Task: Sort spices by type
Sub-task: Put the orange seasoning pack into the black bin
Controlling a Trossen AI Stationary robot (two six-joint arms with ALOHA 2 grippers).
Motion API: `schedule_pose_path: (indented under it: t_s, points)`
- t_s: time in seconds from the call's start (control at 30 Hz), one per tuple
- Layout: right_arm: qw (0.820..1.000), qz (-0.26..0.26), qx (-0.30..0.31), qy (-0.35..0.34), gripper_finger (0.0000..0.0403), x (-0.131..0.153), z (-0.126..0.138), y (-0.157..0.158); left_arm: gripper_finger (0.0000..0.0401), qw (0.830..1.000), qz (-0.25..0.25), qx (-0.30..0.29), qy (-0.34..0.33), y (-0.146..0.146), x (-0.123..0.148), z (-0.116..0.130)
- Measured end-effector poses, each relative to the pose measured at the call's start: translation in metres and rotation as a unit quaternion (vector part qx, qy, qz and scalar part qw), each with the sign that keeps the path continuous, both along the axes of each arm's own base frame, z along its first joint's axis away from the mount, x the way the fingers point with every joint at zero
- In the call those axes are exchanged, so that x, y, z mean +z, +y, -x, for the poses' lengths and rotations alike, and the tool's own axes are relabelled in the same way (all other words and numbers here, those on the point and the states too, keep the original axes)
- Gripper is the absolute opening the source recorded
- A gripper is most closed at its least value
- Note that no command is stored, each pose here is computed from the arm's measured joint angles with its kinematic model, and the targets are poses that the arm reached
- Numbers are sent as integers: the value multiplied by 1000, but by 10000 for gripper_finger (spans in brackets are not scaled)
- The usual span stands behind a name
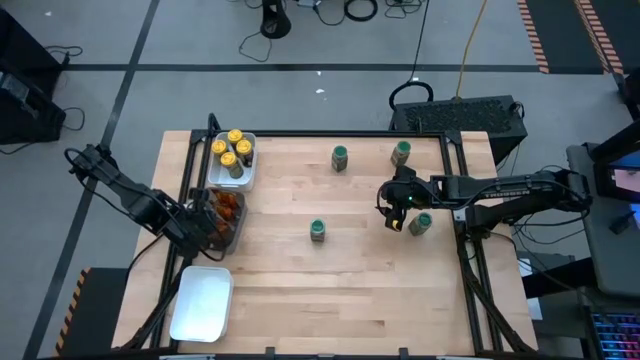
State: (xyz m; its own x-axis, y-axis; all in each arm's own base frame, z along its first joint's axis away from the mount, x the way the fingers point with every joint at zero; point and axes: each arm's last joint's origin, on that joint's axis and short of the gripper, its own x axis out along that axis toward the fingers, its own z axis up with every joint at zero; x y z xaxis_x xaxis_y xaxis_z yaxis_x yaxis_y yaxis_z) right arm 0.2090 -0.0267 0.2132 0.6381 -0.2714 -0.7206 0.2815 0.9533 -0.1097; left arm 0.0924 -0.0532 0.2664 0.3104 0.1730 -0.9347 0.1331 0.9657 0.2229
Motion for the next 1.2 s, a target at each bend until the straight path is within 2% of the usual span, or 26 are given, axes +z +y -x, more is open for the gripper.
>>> schedule_pose_path:
  t_s: [0.53, 0.7, 1.2]
  points:
    - [1000, 2, 3, 1, 258, 0, 0, 0, 13, 999, -21, 4, 30, -3, -4, -4]
    - [1000, 3, 3, 1, 258, 0, 0, 0, 13, 997, -2, 70, 15, -3, -4, -4]
    - [1000, 7, 8, -1, 258, 0, -1, 0, 13, 998, -9, 63, 9, -3, -4, -5]
